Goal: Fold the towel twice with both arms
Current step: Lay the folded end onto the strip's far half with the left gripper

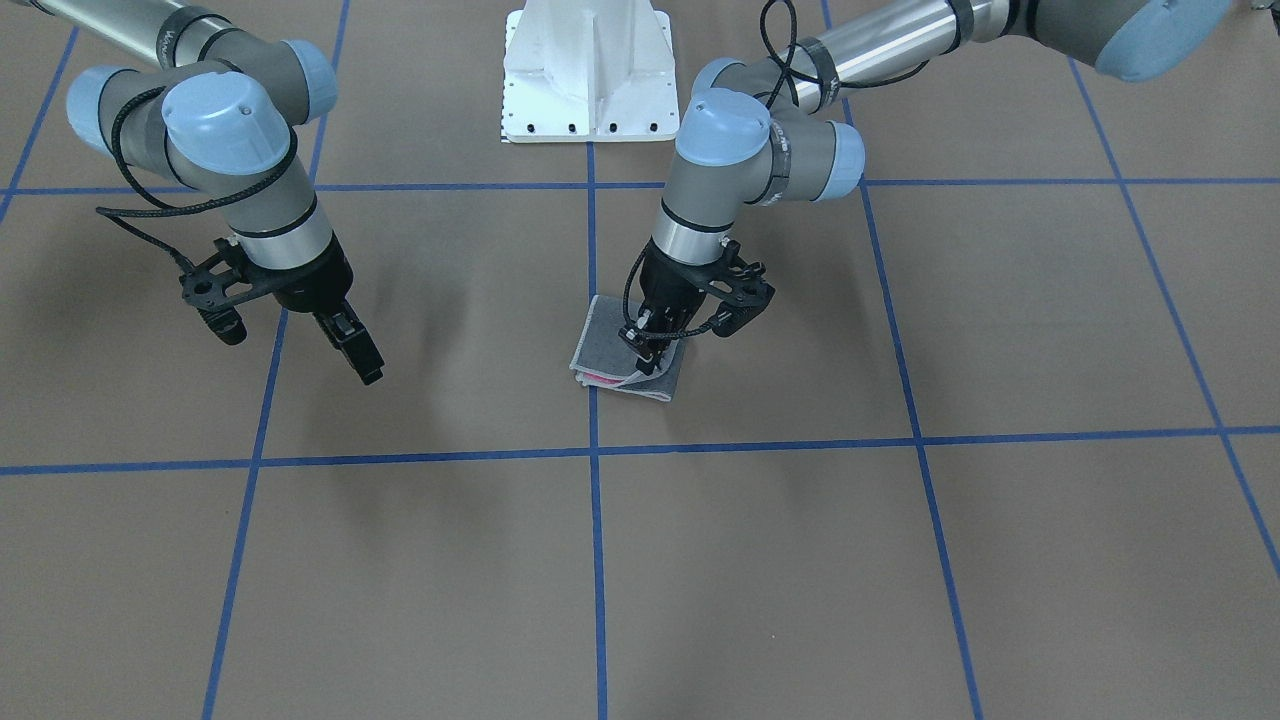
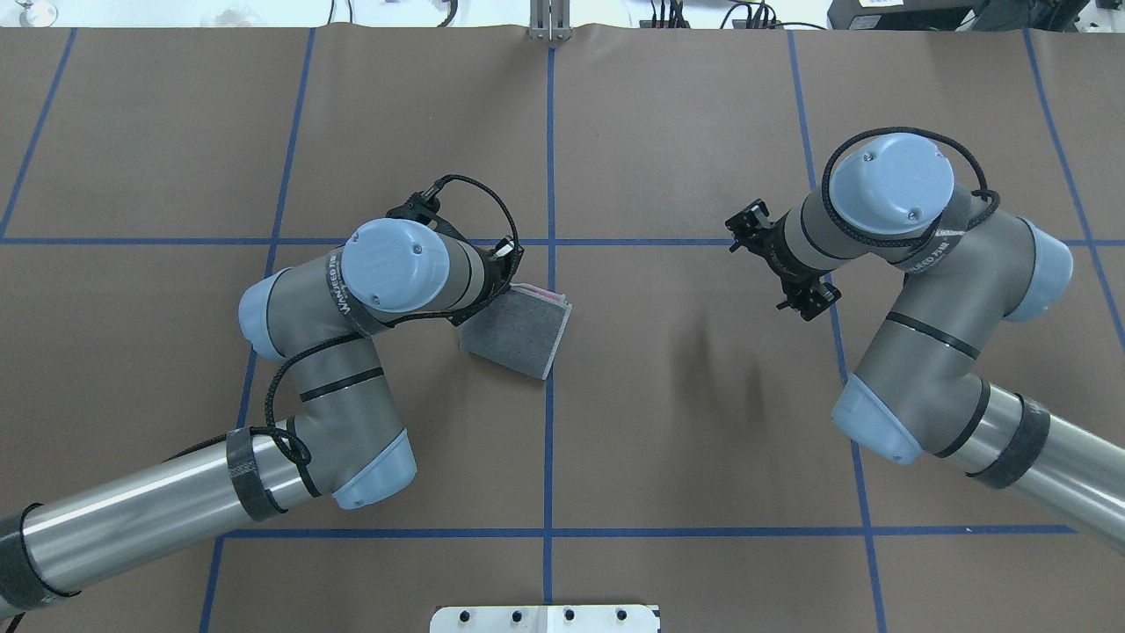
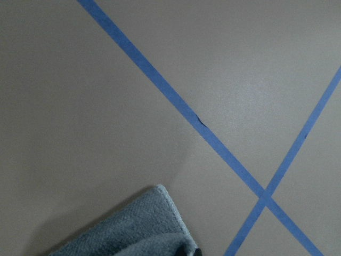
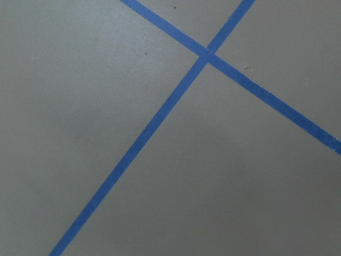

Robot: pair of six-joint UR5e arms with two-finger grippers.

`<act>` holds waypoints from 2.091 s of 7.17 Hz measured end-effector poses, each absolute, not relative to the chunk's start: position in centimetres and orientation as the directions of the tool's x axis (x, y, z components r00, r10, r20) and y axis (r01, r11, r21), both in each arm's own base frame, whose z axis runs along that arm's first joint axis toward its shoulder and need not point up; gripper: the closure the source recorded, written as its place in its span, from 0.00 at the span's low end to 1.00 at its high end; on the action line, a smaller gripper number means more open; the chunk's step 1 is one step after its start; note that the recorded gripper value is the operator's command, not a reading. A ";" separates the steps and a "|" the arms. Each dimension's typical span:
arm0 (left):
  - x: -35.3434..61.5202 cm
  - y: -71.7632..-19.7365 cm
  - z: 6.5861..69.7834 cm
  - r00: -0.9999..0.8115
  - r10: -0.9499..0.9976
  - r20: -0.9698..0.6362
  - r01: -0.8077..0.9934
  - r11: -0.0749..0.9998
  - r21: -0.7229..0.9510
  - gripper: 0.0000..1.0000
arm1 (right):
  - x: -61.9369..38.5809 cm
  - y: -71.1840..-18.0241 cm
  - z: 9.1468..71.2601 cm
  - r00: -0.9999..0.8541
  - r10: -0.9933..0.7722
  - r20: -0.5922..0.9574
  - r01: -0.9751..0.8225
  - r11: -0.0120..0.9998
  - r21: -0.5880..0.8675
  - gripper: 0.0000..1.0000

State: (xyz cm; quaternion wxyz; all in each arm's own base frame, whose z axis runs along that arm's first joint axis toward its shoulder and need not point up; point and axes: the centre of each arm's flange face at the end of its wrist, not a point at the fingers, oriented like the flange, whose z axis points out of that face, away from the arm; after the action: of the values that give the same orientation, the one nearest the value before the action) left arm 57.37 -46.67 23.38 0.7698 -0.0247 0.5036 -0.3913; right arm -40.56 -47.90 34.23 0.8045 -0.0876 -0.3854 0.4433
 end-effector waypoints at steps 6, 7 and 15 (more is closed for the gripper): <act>55.3 -47.9 25.0 0.198 -0.651 -0.733 0.570 0.685 -0.454 0.00 | -40.7 -47.8 34.2 0.311 0.781 0.542 -0.645 0.592 -0.482 0.00; 54.7 -47.9 24.9 0.189 -0.651 -0.735 0.569 0.683 -0.458 0.00 | -40.8 -47.8 34.2 0.311 0.780 0.542 -0.645 0.593 -0.483 0.00; 55.8 -45.3 23.1 0.194 -0.632 -0.750 0.516 0.716 -0.470 1.00 | -40.5 -47.9 34.4 0.316 0.777 0.544 -0.644 0.597 -0.478 0.00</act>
State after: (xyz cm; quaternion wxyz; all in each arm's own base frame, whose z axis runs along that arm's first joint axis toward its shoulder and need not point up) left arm 55.81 -45.32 23.14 0.7705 -0.0567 0.5142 -0.3724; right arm -40.47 -47.90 34.41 0.8067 -0.0866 -0.3847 0.4402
